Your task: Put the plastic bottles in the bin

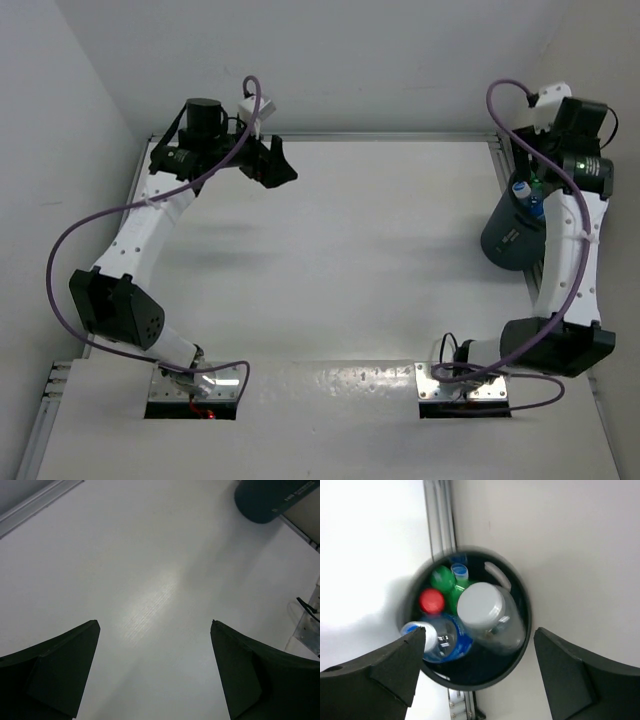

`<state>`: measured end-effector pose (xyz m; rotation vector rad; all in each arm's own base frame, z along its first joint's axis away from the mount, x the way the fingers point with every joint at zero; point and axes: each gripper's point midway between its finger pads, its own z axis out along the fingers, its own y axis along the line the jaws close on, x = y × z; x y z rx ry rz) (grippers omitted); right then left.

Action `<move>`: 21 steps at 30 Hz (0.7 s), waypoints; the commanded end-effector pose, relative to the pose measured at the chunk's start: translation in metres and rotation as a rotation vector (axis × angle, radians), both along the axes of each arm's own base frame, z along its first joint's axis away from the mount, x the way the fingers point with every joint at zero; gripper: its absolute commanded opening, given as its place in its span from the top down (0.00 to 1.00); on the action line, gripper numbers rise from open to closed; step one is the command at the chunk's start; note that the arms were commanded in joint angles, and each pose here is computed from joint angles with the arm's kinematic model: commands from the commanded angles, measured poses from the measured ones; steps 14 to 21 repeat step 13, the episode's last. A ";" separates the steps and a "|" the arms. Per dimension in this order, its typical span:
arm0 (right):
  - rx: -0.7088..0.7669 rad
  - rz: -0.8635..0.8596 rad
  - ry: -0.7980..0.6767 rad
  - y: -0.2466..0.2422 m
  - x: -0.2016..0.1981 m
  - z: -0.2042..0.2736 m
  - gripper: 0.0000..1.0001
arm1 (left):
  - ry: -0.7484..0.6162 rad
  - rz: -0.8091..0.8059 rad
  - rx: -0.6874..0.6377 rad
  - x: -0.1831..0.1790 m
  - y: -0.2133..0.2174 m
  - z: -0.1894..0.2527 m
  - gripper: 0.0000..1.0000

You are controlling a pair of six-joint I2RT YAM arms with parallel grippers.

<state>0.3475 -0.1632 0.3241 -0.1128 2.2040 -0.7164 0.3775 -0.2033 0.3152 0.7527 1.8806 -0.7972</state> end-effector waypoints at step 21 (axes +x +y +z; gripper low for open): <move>0.431 0.354 -0.267 0.142 -0.020 0.118 0.10 | 0.058 0.416 0.059 0.025 0.101 -0.001 0.00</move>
